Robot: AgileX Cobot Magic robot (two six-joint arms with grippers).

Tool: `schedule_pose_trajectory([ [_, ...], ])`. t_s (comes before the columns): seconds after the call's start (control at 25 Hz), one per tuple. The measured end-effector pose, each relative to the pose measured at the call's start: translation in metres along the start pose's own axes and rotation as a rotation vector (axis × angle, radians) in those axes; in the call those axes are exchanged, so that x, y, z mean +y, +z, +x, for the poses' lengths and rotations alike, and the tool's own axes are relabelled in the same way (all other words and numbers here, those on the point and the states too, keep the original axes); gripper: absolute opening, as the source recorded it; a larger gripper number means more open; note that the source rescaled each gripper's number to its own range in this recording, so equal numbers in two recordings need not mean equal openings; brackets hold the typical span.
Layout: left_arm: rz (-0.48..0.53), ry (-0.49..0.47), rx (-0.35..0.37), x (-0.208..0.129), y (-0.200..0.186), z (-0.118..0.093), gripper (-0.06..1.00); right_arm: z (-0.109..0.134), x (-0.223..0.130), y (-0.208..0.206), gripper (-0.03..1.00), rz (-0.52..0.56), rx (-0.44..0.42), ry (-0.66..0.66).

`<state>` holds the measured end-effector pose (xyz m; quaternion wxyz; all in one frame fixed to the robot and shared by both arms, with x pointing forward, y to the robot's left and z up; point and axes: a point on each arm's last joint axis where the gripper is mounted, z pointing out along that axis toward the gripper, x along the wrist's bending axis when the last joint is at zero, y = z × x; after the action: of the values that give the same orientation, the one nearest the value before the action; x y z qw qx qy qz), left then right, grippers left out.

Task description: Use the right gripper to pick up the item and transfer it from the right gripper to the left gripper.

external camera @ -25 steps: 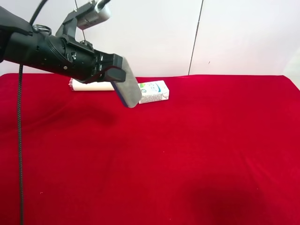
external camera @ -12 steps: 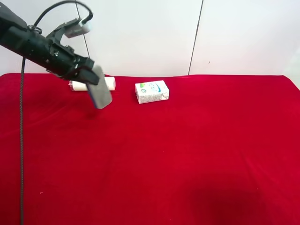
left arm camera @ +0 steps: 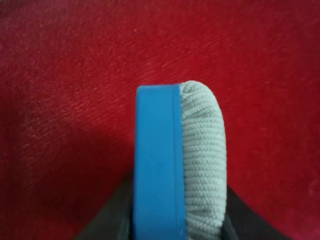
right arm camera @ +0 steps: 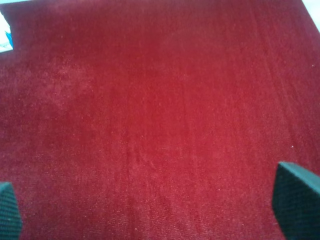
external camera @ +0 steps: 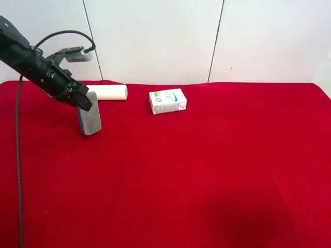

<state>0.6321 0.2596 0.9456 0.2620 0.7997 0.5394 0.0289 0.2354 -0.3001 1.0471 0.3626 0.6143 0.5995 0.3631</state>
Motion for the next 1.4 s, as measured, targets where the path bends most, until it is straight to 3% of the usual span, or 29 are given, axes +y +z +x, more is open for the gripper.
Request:
schedule_pose_trajectory([
  [0.6, -0.006, 0.016, 0.013, 0.000, 0.002, 0.002, 0.02, 0.000, 0.000, 0.000, 1.00, 0.000, 0.000, 0.000],
  [0.68, -0.006, 0.016, 0.013, 0.000, 0.002, 0.002, 0.10, 0.000, 0.000, 0.000, 1.00, 0.000, 0.000, 0.000],
  [0.72, -0.006, 0.016, 0.013, 0.000, 0.002, 0.002, 0.19, 0.000, 0.000, 0.000, 1.00, 0.000, 0.000, 0.000],
  [0.84, -0.007, 0.031, 0.015, 0.000, 0.002, 0.002, 0.60, 0.000, 0.000, 0.000, 1.00, 0.000, 0.000, 0.000],
  [0.96, -0.026, 0.052, 0.025, 0.003, -0.004, 0.001, 0.89, 0.000, 0.000, 0.000, 1.00, 0.000, 0.000, 0.000],
  [1.08, -0.066, 0.067, 0.044, 0.008, -0.016, -0.002, 0.97, 0.000, 0.000, 0.000, 1.00, 0.000, 0.000, 0.000],
  [1.4, -0.130, 0.095, 0.062, 0.016, -0.044, -0.012, 0.99, 0.000, 0.000, 0.000, 1.00, 0.000, 0.000, 0.000],
])
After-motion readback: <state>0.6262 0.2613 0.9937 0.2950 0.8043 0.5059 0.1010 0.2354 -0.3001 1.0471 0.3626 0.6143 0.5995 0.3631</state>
